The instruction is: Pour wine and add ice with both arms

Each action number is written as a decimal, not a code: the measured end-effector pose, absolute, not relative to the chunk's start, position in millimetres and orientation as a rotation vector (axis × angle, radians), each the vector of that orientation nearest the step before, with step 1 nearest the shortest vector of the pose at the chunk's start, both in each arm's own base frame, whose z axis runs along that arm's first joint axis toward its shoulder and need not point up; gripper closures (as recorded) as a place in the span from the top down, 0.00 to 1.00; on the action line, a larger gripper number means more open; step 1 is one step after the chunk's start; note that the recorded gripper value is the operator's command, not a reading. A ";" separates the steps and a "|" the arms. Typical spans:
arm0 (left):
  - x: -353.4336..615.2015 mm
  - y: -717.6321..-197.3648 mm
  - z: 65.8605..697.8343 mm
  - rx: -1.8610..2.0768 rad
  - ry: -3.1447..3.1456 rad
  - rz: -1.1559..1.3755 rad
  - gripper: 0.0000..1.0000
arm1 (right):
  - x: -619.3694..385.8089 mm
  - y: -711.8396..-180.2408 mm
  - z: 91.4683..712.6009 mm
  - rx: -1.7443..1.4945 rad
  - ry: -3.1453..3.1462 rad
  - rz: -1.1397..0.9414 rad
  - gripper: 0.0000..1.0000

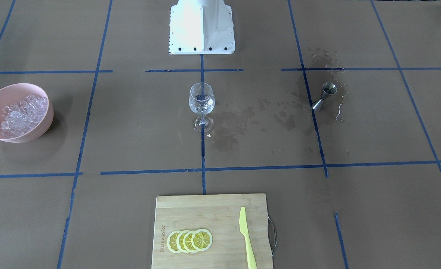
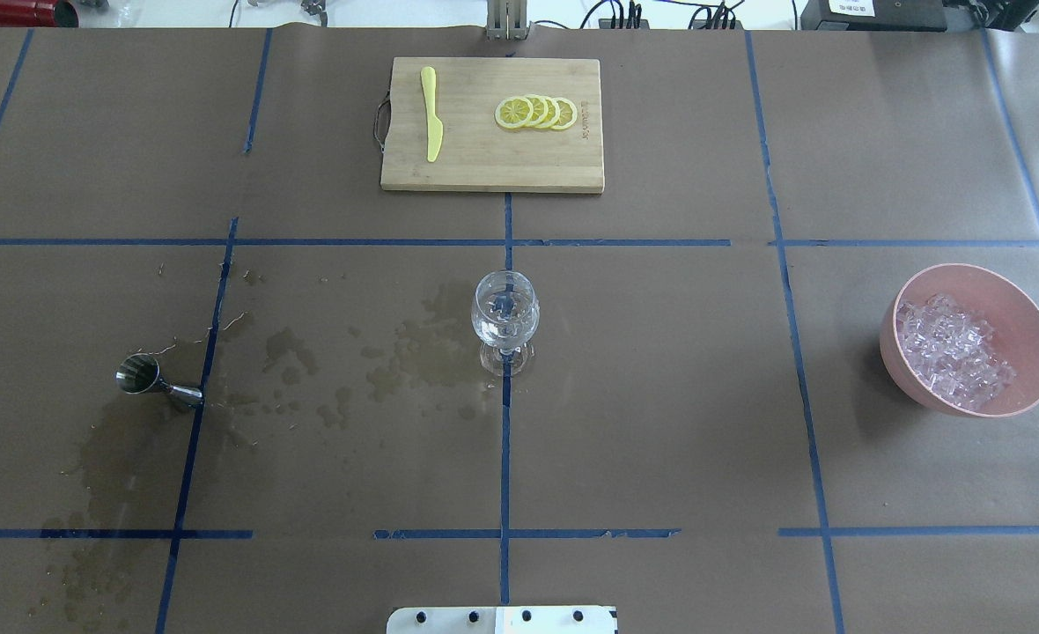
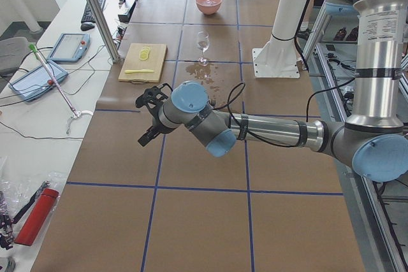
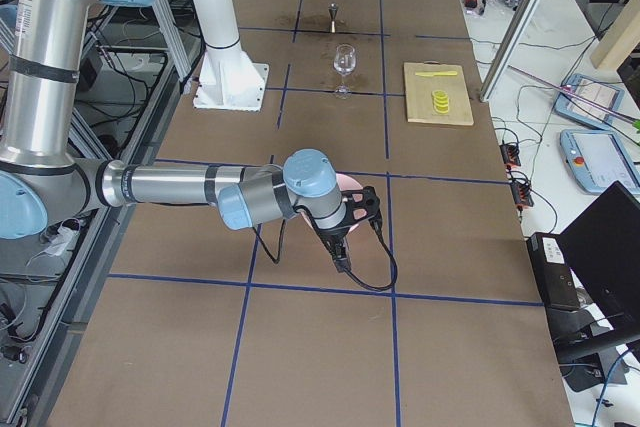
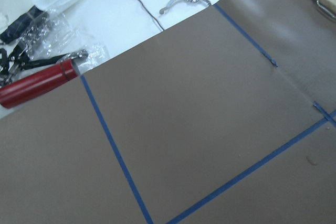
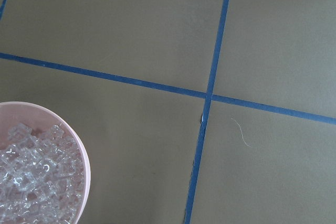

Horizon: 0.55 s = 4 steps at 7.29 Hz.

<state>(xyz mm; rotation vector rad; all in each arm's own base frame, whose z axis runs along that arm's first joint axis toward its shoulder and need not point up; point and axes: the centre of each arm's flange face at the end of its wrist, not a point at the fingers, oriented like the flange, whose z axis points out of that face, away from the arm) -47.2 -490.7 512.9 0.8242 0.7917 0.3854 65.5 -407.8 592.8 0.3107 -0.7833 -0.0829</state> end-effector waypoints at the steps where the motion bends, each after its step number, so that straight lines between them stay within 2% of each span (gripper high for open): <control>1: -18.6 -491.4 499.2 0.835 0.832 0.385 1.00 | 65.2 -408.2 592.2 0.312 -0.785 -0.082 1.00; 4: 74.6 -479.7 467.1 0.914 0.916 0.230 1.00 | 64.8 -407.0 592.6 0.312 -0.786 -0.083 1.00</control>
